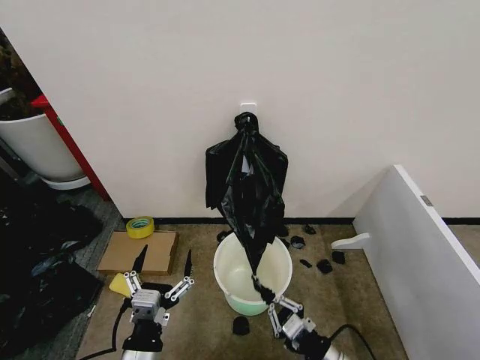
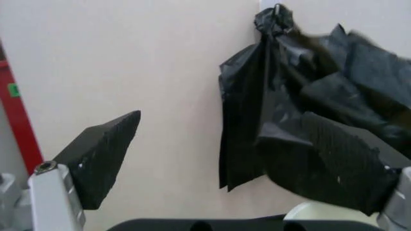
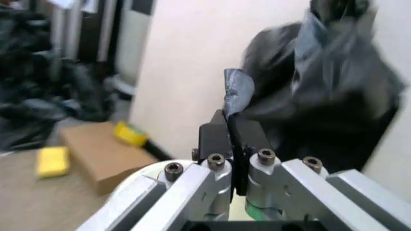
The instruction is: Place the garbage bag over the trash bin.
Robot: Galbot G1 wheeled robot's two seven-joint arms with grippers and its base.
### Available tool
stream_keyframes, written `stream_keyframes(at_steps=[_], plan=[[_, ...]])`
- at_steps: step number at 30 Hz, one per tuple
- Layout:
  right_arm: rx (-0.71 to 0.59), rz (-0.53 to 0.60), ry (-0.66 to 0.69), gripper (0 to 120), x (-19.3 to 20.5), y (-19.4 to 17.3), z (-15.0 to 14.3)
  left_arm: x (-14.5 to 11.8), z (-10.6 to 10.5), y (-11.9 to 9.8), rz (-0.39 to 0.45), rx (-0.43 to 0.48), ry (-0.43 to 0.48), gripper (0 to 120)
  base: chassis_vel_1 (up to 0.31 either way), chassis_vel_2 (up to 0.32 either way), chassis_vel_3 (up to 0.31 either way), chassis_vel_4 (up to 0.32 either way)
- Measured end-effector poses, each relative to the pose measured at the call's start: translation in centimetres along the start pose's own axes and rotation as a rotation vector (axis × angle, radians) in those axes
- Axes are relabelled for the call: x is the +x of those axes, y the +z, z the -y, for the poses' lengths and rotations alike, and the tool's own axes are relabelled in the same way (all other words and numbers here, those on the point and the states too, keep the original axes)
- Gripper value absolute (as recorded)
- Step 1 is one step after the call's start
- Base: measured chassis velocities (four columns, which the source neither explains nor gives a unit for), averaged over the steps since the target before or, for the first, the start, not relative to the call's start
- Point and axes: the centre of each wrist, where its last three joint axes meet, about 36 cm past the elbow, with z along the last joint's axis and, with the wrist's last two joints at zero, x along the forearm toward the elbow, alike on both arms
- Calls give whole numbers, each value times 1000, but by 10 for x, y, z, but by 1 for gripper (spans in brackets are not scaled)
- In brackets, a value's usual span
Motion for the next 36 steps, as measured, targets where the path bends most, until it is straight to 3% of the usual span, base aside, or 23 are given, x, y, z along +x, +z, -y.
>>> stream_keyframes(at_steps=[7,11,14,19,22,31,36], plan=[[20,13,128,0,-28,-12,24,-32,-18,-20,28,38,132,99,0,0,0,0],[50,19,142,0,-32,-15,31,-71,-39,-42,22,86,292,100,0,0,0,0],[62,23,144,0,-34,-15,32,-92,-47,-51,16,102,353,100,0,0,0,0],[73,53,128,0,-47,-16,31,-128,-61,-62,-14,63,453,100,0,0,0,0],[75,49,131,0,-45,-15,29,-154,-57,-53,-56,44,525,100,0,0,0,0],[77,46,149,0,-43,-16,30,-221,-34,-52,-97,-18,575,99,0,0,0,0],[79,46,153,0,-41,-16,31,-237,-14,-52,-172,-37,641,99,0,0,0,0]])
